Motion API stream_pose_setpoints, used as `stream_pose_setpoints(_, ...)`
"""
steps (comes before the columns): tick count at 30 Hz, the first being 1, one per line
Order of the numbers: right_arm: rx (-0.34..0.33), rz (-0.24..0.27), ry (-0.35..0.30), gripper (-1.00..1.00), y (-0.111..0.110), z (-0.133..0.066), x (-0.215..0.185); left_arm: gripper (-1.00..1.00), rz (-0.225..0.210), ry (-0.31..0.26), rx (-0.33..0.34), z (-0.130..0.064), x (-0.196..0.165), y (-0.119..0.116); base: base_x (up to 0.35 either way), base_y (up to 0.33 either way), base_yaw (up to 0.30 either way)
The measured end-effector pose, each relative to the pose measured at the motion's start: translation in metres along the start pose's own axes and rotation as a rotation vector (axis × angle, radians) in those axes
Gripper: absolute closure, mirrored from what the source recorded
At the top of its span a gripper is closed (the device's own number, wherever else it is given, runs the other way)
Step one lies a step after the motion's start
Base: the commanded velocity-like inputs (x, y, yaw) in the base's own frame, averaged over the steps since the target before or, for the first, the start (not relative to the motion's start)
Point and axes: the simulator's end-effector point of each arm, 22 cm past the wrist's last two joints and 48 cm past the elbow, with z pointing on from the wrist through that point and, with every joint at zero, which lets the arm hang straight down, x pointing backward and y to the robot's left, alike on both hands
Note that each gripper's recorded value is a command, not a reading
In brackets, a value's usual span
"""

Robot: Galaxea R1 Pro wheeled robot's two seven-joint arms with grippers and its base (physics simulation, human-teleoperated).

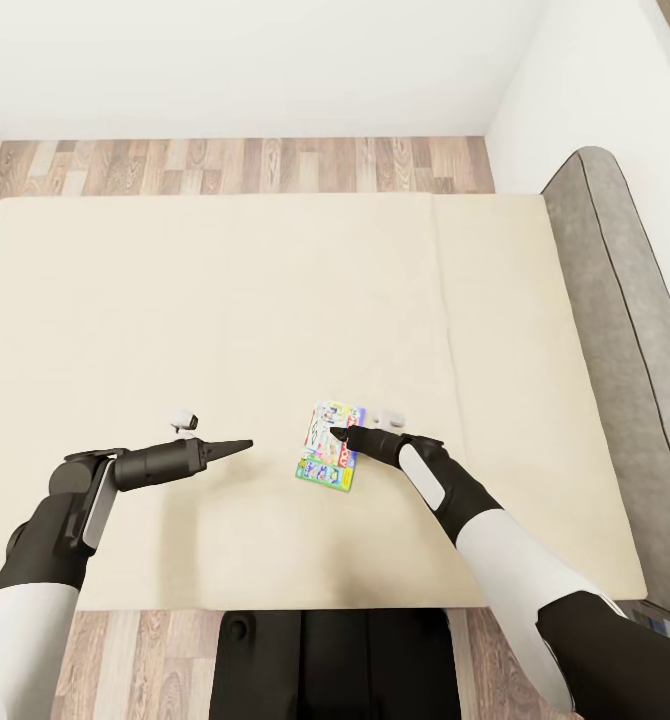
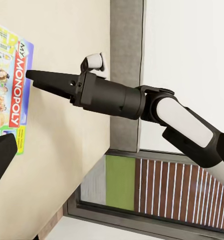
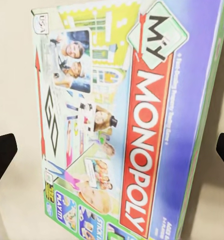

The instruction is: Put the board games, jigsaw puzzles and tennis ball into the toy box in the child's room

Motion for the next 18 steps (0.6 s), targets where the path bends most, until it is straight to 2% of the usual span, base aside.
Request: stream_pose_setpoints(18, -0.001, -0.001, -0.002, -1.00, 0.0001, -0.0002, -0.0006, -1.00, 0.000, 0.000, 0.000, 0.0001, 0.0000, -0.0001, 0.000, 0.012, 0.000)
